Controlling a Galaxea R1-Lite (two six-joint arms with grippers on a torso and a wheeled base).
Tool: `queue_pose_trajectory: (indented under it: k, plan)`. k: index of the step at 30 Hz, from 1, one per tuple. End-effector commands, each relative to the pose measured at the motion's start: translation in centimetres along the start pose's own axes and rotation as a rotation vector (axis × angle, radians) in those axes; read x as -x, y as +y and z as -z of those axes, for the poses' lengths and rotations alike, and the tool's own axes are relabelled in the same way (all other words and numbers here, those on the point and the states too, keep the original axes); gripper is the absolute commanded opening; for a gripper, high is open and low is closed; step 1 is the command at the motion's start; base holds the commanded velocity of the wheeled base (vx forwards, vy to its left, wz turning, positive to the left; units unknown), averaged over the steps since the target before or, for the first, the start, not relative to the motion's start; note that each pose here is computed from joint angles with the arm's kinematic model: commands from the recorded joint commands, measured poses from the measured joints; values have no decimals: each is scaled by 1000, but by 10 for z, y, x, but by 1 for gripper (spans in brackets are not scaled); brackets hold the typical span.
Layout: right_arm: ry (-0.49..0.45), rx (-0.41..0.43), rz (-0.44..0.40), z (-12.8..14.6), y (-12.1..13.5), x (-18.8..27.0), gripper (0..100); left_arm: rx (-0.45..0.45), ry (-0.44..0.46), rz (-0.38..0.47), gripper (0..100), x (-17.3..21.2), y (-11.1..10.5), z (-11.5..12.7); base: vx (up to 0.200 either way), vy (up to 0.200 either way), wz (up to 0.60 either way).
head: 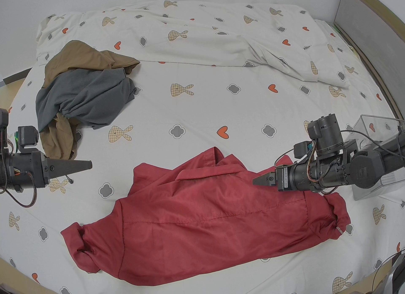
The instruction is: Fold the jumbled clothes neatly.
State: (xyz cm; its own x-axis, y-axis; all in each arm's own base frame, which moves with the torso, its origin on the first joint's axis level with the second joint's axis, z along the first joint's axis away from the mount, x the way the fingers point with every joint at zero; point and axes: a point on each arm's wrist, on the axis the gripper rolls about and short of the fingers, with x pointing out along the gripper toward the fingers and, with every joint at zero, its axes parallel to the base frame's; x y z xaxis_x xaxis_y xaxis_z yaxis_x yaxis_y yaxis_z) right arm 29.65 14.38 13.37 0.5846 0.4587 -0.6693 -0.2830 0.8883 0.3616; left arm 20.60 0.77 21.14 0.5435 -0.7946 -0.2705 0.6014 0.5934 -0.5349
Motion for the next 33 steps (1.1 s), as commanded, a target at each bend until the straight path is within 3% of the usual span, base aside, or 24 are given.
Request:
queue_pose_trajectory:
  k: [1, 3, 4, 16, 24, 33]
  plan:
    - [23, 29, -27, 9, 13, 3, 100, 45, 34, 6, 100, -13, 18, 3, 0, 0, 0]
    - [39, 43, -37, 15, 18, 4, 100, 55, 40, 5, 100, -16, 23, 4, 0, 0, 0]
    - [46, 48, -39, 17, 20, 3, 0, 60, 44, 6, 100, -18, 25, 4, 0, 0, 0]
    - [60, 59, -41, 34, 21, 22, 0, 121, 123, 39, 100, -42, 42, 14, 0, 0, 0]
    - [-8, 38, -23, 9, 16, 21, 0, 103, 153, 79, 100, -56, 40, 18, 0, 0, 0]
    - [47, 88, 25, 3, 5, -19, 0, 138, 165, 77, 100, -61, 45, 19, 0, 0, 0]
